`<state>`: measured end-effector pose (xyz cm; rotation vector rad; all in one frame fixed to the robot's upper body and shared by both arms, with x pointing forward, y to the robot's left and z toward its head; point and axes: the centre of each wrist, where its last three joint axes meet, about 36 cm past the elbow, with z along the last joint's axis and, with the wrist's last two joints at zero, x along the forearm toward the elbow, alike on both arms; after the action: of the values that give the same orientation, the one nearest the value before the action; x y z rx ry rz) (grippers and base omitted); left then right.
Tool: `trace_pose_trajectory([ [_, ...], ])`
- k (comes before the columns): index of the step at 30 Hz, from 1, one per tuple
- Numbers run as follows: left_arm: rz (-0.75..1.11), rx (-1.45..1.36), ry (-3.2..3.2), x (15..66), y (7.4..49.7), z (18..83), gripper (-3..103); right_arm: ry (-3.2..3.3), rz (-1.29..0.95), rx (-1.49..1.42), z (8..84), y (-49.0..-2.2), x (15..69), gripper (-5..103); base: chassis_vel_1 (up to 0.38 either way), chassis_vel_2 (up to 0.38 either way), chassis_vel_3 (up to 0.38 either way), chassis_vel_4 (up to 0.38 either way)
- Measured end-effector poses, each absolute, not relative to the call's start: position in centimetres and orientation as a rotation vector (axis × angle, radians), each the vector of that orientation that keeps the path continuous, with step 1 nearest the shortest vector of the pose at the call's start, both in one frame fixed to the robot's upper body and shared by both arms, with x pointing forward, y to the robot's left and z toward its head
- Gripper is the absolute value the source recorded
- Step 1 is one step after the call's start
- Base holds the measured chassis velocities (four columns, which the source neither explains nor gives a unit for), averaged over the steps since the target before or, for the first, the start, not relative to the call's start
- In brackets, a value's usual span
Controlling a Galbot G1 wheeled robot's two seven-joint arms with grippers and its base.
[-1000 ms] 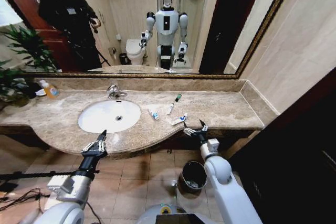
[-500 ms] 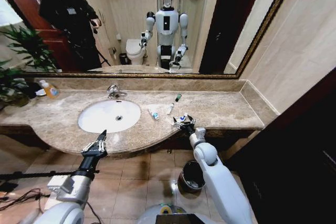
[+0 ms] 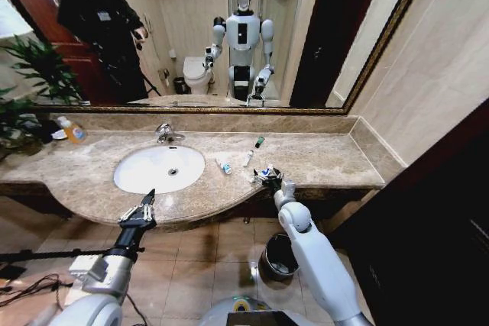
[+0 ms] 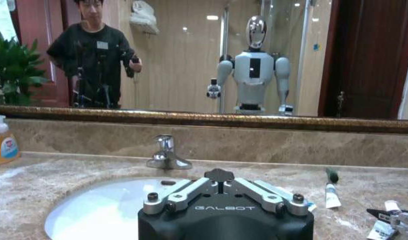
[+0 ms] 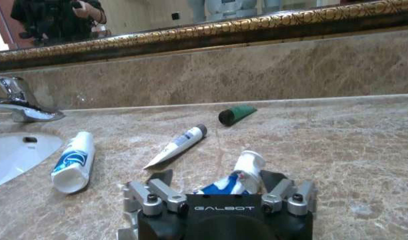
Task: Pick up the trash from the sink and place it in the trash bin.
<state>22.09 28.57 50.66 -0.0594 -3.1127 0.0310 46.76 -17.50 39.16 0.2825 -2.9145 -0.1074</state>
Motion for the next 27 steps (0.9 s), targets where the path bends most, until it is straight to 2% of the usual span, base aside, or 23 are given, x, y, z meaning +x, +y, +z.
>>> trace_pose_trajectory([
  [1,0.031,-0.059,-3.113,22.1,28.6,50.7,0,-2.914,-0.106,0.284,39.1,-17.5,46.8,88,0.0,0.0,0.0,0.0],
  [2,0.031,-0.059,-3.113,22.1,28.6,50.7,0,-2.915,-0.103,0.285,39.1,-17.6,46.8,77,0.0,0.0,0.0,0.0],
  [3,0.031,-0.059,-3.113,22.1,28.6,50.7,0,-2.916,-0.1,0.286,39.2,-17.6,46.8,71,0.0,0.0,0.0,0.0],
  [5,0.031,-0.059,-3.113,22.1,28.6,50.7,0,-2.917,-0.098,0.287,39.2,-17.7,46.9,71,0.0,0.0,0.0,0.0],
  [6,0.031,-0.059,-3.113,22.1,28.6,50.7,0,-2.918,-0.094,0.289,39.2,-17.7,46.9,61,0.0,0.0,0.0,0.0],
  [8,0.031,-0.059,-3.113,22.1,28.6,50.7,0,-2.918,-0.092,0.29,39.2,-17.7,46.9,61,0.0,0.0,0.0,0.0],
  [10,0.031,-0.059,-3.113,22.1,28.6,50.7,0,-2.919,-0.088,0.296,39.2,-17.6,46.8,50,0.0,0.0,0.0,0.0],
  [11,0.031,-0.059,-3.113,22.1,28.6,50.7,0,-2.919,-0.088,0.296,39.2,-17.6,46.8,50,0.0,0.0,0.0,0.0],
  [15,0.031,-0.059,-3.113,22.1,28.6,50.7,0,-2.921,-0.075,0.312,38.9,-17.2,46.6,28,0.0,0.0,0.0,0.0],
  [16,0.031,-0.059,-3.113,22.1,28.6,50.7,0,-2.921,-0.075,0.312,38.9,-17.2,46.6,28,0.0,0.0,0.0,0.0],
  [18,0.031,-0.059,-3.113,22.1,28.6,50.7,0,-2.925,-0.07,0.318,38.9,-17.1,46.5,19,0.0,0.0,0.0,0.0],
  [20,0.031,-0.059,-3.113,22.1,28.6,50.7,0,-2.926,-0.069,0.32,38.9,-17.0,46.6,19,0.0,0.0,0.0,0.0],
  [23,0.031,-0.059,-3.113,22.1,28.6,50.7,0,-2.928,-0.069,0.326,39.0,-16.7,46.6,8,0.0,0.0,0.0,0.0],
  [27,0.031,-0.059,-3.113,22.1,28.6,50.7,0,-2.931,-0.073,0.331,39.2,-16.4,46.6,0,0.0,0.0,0.0,0.0],
])
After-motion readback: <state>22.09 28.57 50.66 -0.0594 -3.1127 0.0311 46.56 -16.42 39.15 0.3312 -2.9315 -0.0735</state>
